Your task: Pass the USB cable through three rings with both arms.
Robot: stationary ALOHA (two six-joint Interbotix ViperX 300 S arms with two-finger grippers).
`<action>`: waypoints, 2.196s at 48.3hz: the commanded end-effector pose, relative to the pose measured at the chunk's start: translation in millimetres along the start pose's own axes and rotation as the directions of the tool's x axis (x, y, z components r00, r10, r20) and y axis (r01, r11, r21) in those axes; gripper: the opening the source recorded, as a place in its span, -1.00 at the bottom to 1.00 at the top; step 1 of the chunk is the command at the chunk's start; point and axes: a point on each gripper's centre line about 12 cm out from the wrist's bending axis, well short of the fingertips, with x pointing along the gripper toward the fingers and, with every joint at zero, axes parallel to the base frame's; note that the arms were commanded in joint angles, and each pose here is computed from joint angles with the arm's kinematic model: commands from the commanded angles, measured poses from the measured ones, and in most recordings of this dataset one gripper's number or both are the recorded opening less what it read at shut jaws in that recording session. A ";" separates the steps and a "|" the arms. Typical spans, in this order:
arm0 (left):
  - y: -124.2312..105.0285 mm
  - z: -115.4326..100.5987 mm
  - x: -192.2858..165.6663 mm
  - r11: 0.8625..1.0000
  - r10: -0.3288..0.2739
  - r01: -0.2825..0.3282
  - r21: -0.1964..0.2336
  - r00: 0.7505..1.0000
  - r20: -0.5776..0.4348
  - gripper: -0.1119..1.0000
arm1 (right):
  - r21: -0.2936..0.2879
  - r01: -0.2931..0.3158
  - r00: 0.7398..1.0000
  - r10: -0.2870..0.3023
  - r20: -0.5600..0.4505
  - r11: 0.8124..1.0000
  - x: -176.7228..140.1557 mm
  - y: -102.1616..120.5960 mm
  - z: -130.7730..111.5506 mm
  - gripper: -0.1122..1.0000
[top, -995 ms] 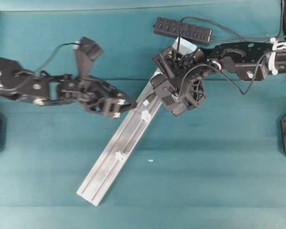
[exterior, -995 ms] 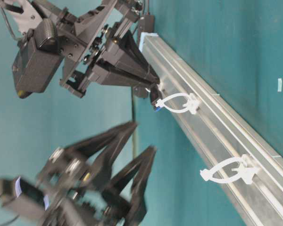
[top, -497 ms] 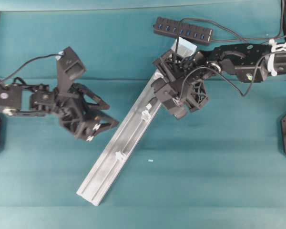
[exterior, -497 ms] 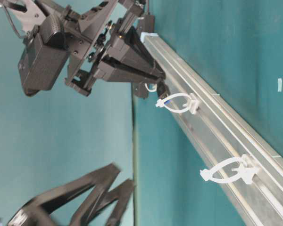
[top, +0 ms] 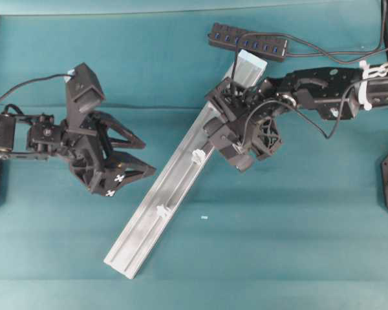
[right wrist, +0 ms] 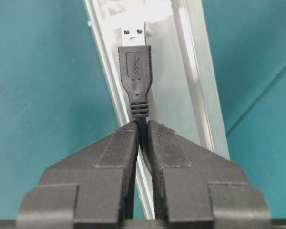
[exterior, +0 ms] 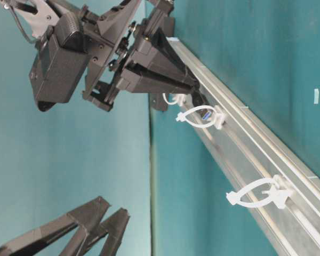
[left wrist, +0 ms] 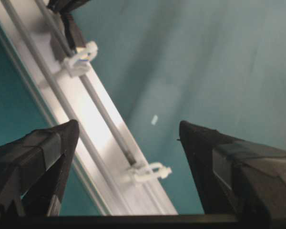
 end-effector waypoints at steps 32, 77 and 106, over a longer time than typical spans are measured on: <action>-10.2 5.7 -12.7 0.999 -0.032 0.032 0.010 0.999 0.021 0.85 | -0.024 0.031 0.999 -0.030 0.035 0.999 -0.6 -7.5 21.8 -0.62; 12.5 -18.8 38.9 1.000 -0.013 0.013 -0.007 1.000 0.013 0.84 | 0.006 0.054 0.995 -0.055 0.088 0.999 -6.2 -6.4 40.0 -0.62; 47.0 -16.1 89.9 0.999 0.030 -0.027 -0.044 0.997 0.070 0.84 | 0.048 0.055 0.994 -0.059 0.091 0.997 -8.1 -8.6 40.4 -0.62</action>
